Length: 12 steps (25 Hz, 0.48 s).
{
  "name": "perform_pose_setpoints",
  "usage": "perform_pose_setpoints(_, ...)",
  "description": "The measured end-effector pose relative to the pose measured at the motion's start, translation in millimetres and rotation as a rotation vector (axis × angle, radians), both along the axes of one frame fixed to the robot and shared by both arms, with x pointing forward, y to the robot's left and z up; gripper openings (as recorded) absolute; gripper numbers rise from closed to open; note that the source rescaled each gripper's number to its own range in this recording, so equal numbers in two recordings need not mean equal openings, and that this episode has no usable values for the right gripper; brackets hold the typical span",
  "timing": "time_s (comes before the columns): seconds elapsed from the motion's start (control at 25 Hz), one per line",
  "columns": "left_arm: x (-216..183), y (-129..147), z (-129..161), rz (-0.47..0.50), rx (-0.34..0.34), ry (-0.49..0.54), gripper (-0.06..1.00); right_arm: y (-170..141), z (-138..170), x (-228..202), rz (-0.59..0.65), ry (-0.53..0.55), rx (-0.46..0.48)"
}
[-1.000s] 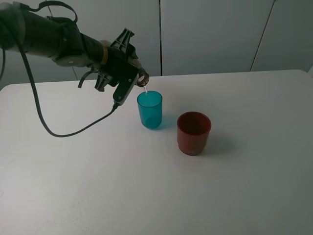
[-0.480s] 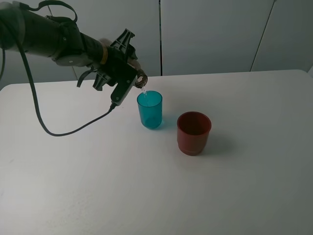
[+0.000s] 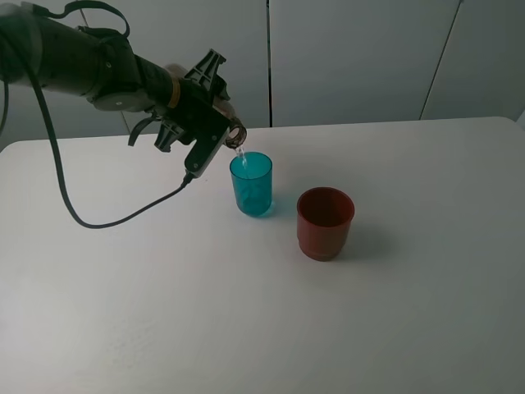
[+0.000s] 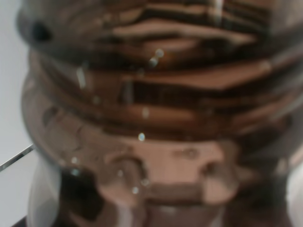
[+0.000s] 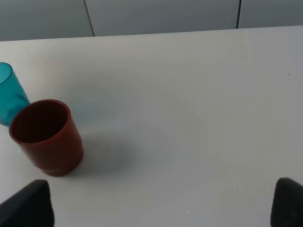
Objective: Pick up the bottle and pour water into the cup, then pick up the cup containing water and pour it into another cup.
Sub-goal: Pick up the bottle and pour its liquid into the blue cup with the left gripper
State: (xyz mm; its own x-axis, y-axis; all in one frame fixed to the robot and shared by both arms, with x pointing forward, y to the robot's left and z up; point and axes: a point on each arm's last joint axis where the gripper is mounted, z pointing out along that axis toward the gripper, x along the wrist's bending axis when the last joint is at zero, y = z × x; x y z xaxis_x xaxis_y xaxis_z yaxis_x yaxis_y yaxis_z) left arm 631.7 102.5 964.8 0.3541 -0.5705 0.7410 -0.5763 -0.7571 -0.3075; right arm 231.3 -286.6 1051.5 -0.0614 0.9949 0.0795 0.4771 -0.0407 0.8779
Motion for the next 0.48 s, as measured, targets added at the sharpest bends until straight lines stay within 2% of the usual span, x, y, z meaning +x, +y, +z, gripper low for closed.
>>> perform_pose_setpoints(0.48,1.9,0.7,2.7,0.013,0.010,-0.005,0.00,0.0,0.0,0.0,0.000,0.000,0.000)
